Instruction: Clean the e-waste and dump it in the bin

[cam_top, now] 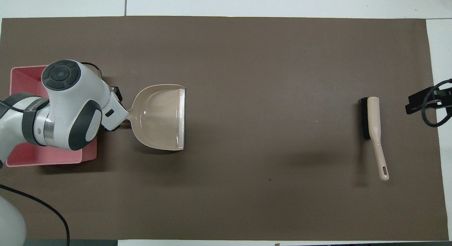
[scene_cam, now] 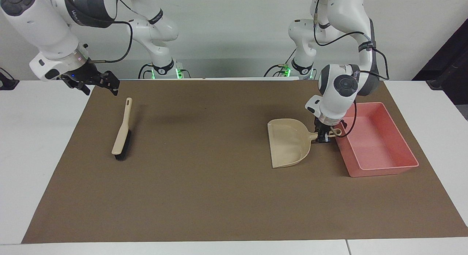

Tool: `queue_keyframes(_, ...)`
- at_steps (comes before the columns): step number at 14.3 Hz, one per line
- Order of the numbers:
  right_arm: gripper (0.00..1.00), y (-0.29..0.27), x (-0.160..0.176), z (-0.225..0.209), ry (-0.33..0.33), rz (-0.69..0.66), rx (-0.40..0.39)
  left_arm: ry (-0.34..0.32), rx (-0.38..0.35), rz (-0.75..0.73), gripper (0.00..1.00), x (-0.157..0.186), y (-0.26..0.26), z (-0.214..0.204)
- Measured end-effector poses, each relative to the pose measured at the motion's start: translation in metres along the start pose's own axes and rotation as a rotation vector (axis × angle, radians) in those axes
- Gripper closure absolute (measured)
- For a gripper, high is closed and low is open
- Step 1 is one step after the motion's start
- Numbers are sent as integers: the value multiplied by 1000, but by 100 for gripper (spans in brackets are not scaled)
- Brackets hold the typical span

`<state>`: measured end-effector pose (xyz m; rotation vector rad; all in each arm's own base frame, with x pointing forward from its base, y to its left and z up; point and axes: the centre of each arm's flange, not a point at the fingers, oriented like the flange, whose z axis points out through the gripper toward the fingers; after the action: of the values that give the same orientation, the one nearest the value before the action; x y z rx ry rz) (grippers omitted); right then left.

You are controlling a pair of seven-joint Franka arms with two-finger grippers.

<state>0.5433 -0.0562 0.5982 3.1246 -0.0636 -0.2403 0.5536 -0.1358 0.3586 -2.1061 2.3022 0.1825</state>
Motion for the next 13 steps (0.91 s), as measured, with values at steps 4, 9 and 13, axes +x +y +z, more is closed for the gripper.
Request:
queue_keyframes(4, 0, 0, -13, -20, 40, 0, 0, 1, 10, -25, 32, 7, 1, -6)
queue_keyframes(9, 0, -5, -13, -20, 41, -9, -1, 6, 33, -268, 2, -13, 15, -60)
queue_keyframes(13, 0, -4, -13, -21, 43, -10, -1, -27, -48, -700, 2, -52, 39, -84)
